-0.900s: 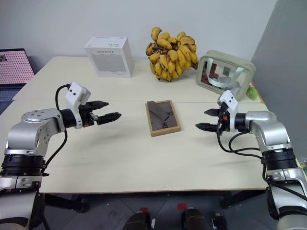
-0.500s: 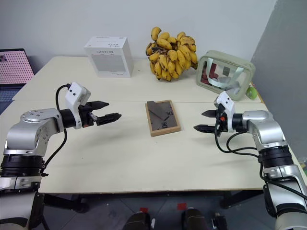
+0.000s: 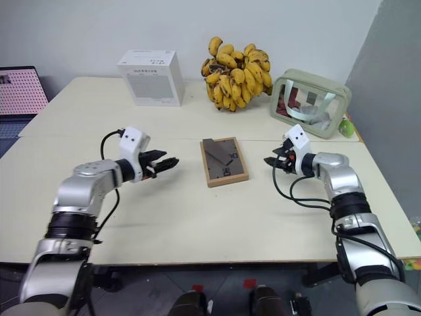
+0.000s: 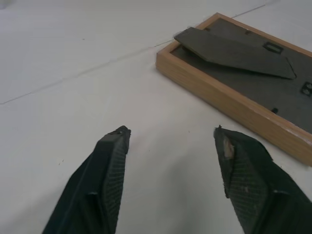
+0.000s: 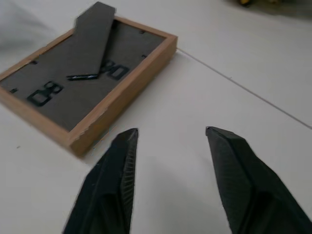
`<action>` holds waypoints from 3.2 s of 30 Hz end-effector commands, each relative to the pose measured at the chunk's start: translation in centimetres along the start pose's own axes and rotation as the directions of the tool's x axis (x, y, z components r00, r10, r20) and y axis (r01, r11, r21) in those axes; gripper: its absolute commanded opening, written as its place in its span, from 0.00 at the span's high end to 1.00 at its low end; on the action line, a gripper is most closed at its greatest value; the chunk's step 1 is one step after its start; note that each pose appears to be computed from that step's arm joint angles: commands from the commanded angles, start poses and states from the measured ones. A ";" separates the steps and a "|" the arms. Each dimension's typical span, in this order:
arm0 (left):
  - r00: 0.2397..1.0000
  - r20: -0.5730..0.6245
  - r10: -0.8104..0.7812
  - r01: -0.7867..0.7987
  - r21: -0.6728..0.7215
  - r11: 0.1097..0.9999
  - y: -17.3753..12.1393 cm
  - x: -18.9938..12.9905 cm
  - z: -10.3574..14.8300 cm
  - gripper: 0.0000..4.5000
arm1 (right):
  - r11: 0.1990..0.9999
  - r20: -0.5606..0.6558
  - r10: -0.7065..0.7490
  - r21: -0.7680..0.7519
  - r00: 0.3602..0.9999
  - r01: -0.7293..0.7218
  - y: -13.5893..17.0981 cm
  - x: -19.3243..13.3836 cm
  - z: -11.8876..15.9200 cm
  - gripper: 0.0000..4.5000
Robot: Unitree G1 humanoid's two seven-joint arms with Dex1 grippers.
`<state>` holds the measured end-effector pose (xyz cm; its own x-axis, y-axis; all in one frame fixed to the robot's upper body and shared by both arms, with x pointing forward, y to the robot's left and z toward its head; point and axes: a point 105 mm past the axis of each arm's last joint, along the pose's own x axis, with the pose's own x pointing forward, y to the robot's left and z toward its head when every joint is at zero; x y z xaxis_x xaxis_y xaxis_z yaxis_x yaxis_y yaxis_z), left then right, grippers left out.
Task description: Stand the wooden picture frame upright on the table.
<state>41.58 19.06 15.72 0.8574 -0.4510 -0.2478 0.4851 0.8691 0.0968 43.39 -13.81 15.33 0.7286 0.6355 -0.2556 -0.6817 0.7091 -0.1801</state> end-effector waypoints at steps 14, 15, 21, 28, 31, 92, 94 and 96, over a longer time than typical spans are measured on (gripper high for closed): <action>0.997 -0.018 0.074 -0.074 -0.019 0.997 -3.8 5.8 -0.5 1.00 | 0.985 0.007 -0.154 -0.083 0.988 0.154 3.5 6.7 0.4 1.00; 0.998 -0.024 0.064 -0.064 -0.015 0.998 -4.0 5.9 -0.6 1.00 | 0.988 0.013 -0.130 -0.077 0.991 0.131 4.1 7.0 0.6 1.00; 0.997 -0.076 0.002 0.001 0.028 1.000 -4.9 5.0 -1.6 1.00 | 0.996 0.052 0.053 -0.068 0.997 -0.050 7.7 7.9 1.4 1.00; 0.985 -0.152 -0.083 0.094 0.064 0.994 -6.2 1.8 -2.8 1.00 | 0.962 0.032 0.236 -0.148 0.971 -0.229 11.8 6.3 0.7 1.00; 0.975 -0.189 -0.120 0.132 0.054 0.990 -6.9 -0.1 -3.2 1.00 | 0.948 0.024 0.277 -0.170 0.961 -0.269 13.2 5.3 0.4 1.00; 0.830 0.013 -0.558 0.325 -0.823 0.465 -10.4 -6.9 -4.9 0.03 | 0.956 -0.070 0.220 -0.184 0.973 -0.229 14.1 4.6 -2.0 1.00; 0.837 0.010 -0.546 0.317 -0.824 0.470 -10.3 -6.9 -5.0 0.06 | 0.957 -0.071 0.221 -0.178 0.973 -0.230 14.2 4.5 -2.1 1.00; 0.841 -0.015 -0.541 0.303 -0.815 0.494 -10.3 -7.0 -5.2 0.13 | 0.957 -0.074 0.219 -0.176 0.973 -0.229 14.2 4.4 -2.3 1.00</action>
<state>30.01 14.38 10.73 0.4531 -0.8425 -0.2913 0.3230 0.4598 -0.8272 36.77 -1.46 8.97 0.5494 0.7462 -0.3759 -0.8347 0.4707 -0.2858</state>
